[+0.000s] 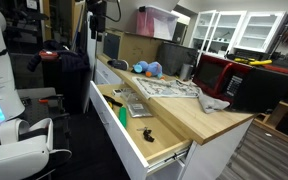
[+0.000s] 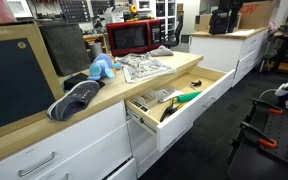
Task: Push closed the top right drawer of the chest of drawers
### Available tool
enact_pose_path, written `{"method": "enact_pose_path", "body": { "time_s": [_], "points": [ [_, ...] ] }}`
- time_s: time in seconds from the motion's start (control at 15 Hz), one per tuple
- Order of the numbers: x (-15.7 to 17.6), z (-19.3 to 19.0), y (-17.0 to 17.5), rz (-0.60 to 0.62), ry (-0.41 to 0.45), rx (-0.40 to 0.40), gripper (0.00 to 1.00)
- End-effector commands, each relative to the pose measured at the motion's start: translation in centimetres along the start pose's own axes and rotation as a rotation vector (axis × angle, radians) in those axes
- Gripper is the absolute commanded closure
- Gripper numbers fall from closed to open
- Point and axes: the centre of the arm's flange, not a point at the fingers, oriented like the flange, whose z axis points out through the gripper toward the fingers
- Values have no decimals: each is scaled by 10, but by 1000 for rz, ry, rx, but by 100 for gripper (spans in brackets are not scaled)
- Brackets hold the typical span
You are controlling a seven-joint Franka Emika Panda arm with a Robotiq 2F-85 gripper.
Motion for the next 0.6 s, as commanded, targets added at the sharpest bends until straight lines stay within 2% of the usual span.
{"method": "enact_pose_path", "body": {
  "time_s": [0.0, 0.27, 0.53],
  "points": [
    [6, 5, 0, 13, 5, -15, 0],
    [21, 36, 5, 103, 11, -18, 0],
    [38, 85, 19, 215, -5, -34, 0]
  ]
}}
